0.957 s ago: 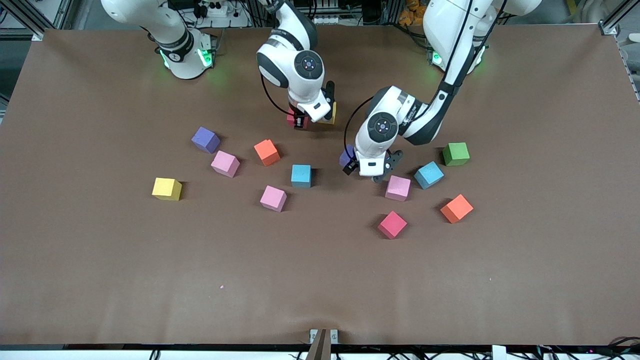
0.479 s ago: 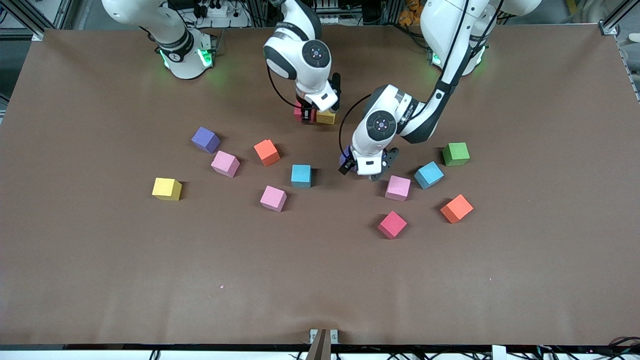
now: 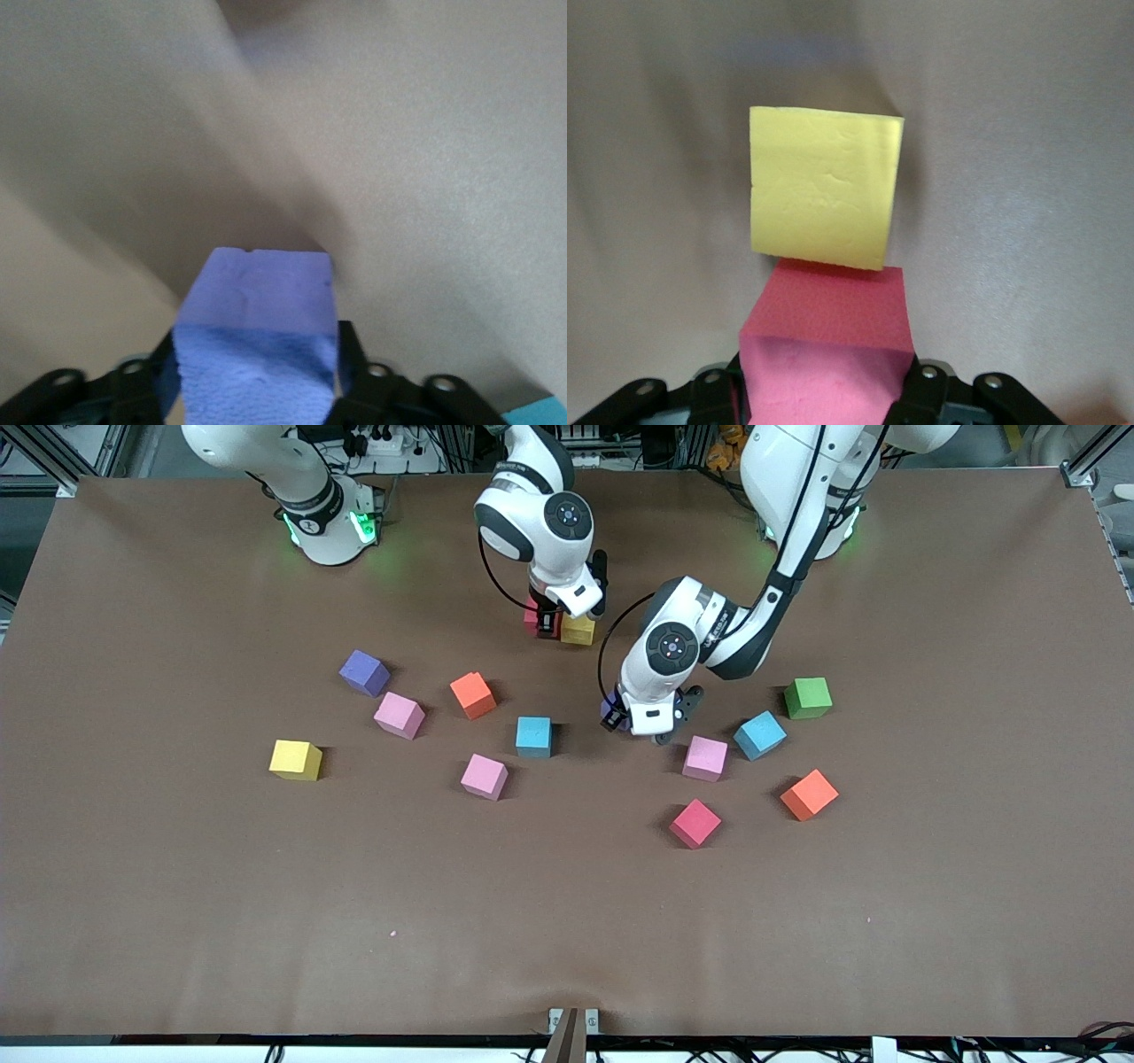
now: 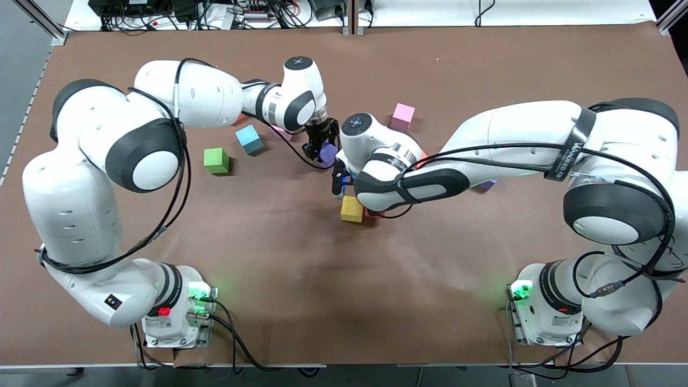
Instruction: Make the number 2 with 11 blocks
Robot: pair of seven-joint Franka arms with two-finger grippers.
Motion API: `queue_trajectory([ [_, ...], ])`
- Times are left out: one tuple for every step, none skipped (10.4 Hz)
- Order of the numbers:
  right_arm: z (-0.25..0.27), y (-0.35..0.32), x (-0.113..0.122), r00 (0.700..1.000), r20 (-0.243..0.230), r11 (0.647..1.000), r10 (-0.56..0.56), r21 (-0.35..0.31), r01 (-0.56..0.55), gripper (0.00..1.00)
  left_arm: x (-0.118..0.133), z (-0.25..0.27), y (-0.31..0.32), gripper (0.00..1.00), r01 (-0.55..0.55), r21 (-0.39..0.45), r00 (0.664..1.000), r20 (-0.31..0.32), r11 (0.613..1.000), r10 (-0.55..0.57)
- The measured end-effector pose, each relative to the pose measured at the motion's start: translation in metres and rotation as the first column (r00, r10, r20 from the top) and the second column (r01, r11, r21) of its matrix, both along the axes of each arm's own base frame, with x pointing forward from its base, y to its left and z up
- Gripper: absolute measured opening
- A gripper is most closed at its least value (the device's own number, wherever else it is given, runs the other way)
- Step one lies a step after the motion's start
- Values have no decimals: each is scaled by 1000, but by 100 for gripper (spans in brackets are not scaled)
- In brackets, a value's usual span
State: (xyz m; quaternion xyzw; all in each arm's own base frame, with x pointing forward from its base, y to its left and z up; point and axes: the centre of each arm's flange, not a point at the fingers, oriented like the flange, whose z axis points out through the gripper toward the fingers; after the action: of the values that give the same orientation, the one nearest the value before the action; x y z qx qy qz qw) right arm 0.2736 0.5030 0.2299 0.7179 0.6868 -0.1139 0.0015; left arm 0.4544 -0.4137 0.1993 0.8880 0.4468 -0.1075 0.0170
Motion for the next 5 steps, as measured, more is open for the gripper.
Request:
queue_trajectory([
  [-4, 3, -4, 1000, 3, 1000, 0, 2, 0, 59, 4, 3, 2, 58, -14, -2, 1000, 4, 1000, 14],
  [-7, 4, -6, 1000, 3, 1000, 1, 1, -1, 59, 13, 8, 8, 58, -32, -6, 999, 14, 999, 32],
  [-10, 4, -6, 1000, 3, 1000, 0, 2, 0, 59, 27, 18, 21, 55, -60, -12, 998, 23, 998, 60],
  [-13, 4, -6, 1000, 3, 1000, 0, 3, 0, 59, 43, 30, 38, 54, -93, -17, 995, 26, 995, 94],
  [-16, 5, -7, 1000, 4, 1000, 0, 4, 0, 59, 58, 43, 55, 54, -125, -24, 992, 31, 992, 125],
])
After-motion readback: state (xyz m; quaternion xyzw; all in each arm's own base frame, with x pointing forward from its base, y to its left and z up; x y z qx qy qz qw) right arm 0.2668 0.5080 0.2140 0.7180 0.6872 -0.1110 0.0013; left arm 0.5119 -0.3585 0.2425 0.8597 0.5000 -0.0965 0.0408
